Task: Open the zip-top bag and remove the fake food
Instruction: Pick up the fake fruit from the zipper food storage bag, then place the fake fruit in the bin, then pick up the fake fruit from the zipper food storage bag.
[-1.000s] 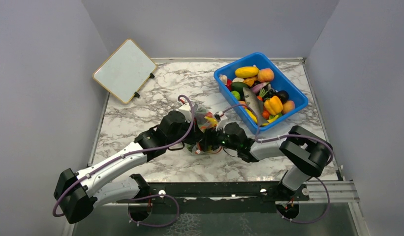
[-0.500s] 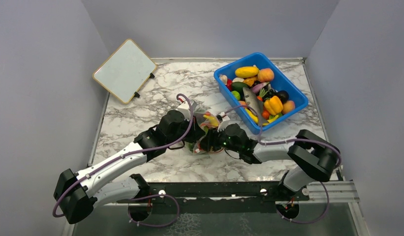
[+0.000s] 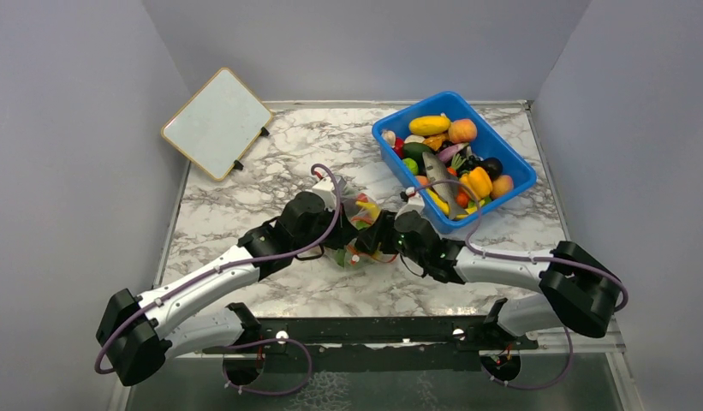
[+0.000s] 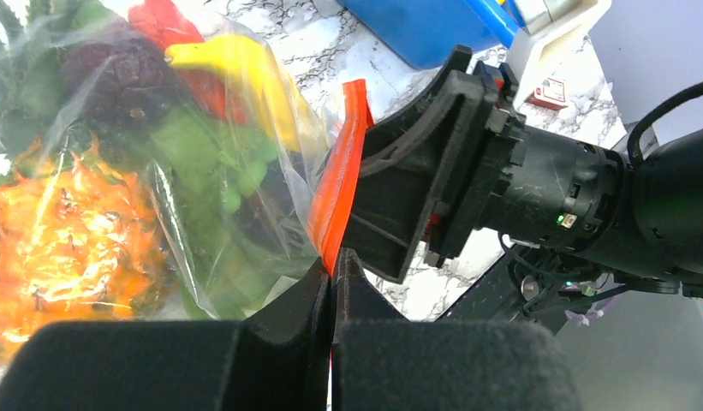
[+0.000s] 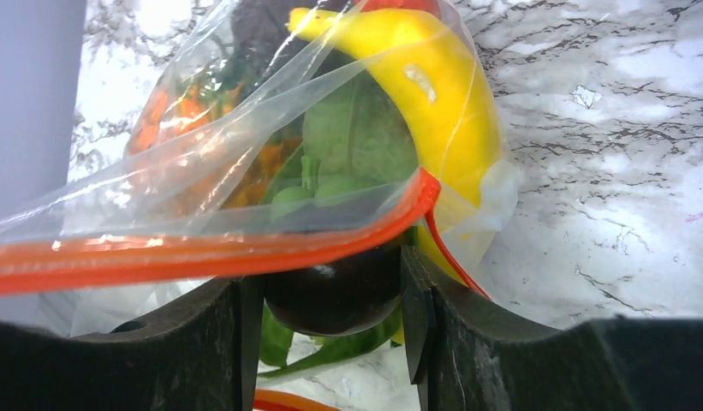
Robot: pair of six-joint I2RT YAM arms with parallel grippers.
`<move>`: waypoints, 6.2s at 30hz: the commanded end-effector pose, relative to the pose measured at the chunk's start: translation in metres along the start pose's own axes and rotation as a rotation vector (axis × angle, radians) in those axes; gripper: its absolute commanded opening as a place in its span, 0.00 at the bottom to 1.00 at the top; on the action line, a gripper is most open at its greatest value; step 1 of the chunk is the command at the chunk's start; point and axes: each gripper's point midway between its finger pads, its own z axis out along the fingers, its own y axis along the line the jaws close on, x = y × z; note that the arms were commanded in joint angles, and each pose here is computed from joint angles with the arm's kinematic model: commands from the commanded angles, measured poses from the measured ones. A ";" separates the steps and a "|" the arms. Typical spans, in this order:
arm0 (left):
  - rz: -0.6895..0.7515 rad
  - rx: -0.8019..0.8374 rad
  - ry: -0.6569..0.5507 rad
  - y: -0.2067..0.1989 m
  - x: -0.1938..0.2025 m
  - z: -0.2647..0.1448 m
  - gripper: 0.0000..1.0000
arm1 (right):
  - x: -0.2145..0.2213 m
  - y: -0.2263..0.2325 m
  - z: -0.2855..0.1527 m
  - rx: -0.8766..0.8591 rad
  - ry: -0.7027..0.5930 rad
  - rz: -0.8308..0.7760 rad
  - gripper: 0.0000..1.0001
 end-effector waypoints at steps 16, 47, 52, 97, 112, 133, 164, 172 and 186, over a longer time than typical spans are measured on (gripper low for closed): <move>0.014 0.051 0.005 -0.009 -0.001 0.002 0.00 | 0.051 -0.011 0.026 0.092 0.317 -0.140 0.68; 0.003 -0.073 -0.013 0.012 -0.003 -0.004 0.00 | -0.048 0.032 -0.063 -0.187 -0.071 -0.364 0.42; -0.003 -0.079 -0.027 0.013 -0.005 -0.006 0.00 | -0.104 0.033 -0.100 -0.133 -0.279 -0.379 0.42; -0.002 0.071 0.008 -0.017 -0.004 -0.013 0.00 | -0.265 -0.193 0.044 0.192 0.115 -0.003 0.64; -0.005 0.079 0.017 -0.019 -0.005 -0.011 0.00 | -0.271 -0.172 0.006 0.192 -0.005 -0.048 0.51; -0.006 0.076 0.015 -0.019 -0.005 -0.011 0.00 | -0.267 -0.167 0.022 0.229 0.056 -0.035 0.35; -0.008 0.087 0.022 -0.020 -0.002 -0.002 0.00 | -0.076 0.000 -0.069 -0.363 -0.096 -0.076 0.57; -0.015 0.081 0.023 -0.019 -0.002 -0.001 0.00 | -0.030 0.009 -0.061 -0.285 -0.027 -0.010 0.77; -0.021 0.071 0.026 -0.017 0.000 -0.001 0.00 | -0.004 0.024 -0.024 -0.089 0.077 0.125 0.51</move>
